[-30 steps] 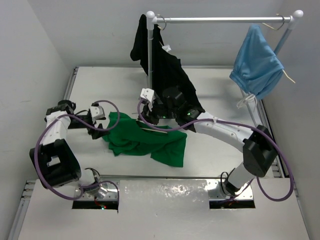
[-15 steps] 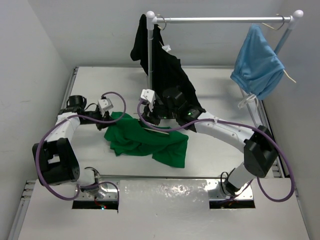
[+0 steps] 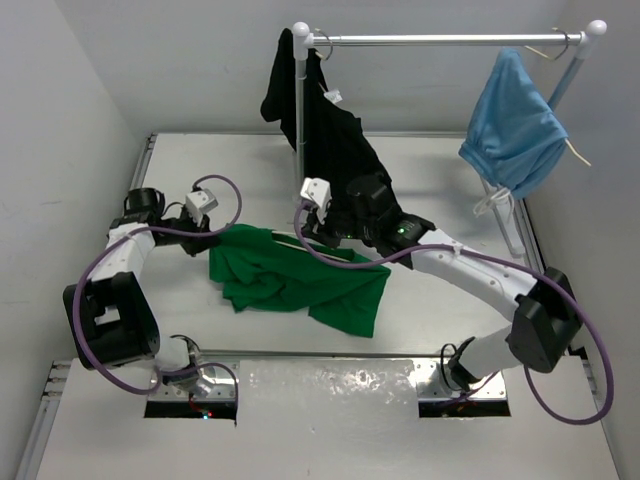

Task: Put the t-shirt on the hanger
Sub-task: Place the T-shirt on the hanger, then place the hanger at the clothesline.

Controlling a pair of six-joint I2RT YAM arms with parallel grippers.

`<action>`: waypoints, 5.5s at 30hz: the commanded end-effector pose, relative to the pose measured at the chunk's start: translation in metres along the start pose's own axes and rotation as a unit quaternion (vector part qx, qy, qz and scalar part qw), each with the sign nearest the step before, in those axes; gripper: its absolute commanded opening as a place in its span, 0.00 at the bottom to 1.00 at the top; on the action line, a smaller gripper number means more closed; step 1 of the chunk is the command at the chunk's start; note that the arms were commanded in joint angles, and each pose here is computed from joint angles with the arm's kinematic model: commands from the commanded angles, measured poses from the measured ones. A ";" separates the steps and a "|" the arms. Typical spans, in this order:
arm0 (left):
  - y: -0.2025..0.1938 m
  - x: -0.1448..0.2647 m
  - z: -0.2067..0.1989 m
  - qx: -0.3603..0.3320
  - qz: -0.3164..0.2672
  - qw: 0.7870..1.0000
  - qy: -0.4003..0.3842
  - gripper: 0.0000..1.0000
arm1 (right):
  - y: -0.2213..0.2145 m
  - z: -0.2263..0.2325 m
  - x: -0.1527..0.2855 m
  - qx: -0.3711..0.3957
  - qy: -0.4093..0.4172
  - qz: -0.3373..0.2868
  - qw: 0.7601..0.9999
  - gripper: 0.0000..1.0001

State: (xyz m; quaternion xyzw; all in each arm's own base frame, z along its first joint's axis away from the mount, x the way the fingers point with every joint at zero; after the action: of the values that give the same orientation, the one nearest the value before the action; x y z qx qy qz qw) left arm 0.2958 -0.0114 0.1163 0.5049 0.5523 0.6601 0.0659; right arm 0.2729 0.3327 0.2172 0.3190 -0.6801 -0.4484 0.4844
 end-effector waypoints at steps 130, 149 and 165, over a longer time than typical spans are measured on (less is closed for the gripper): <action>0.059 -0.035 -0.160 -0.269 -0.089 0.897 -0.340 0.63 | -0.155 0.102 0.070 -0.237 0.042 0.141 0.960 0.00; 0.133 -0.049 -0.073 -0.144 -0.082 0.985 -0.041 1.00 | -0.218 0.106 0.128 -0.325 -0.118 0.232 0.909 0.00; 0.138 -0.050 -0.044 -0.103 -0.077 0.991 0.046 1.00 | -0.242 0.100 0.189 -0.430 -0.312 0.192 0.825 0.00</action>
State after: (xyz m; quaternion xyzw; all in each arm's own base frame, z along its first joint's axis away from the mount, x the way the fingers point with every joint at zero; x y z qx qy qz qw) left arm 0.3448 -0.1225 0.1873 0.4419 0.5154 0.7224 0.1315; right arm 0.1043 0.1203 0.0385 -0.1716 -0.5783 -0.6337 0.4842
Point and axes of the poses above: each gripper's point midway between its finger pads, its own x axis back along the fingers, its own z axis along the line the jaws close on, y = z × x, the point moved 2 cm from there along x, back along the fingers, and after that the axes turned 1 degree about x, right-handed, at the moved point
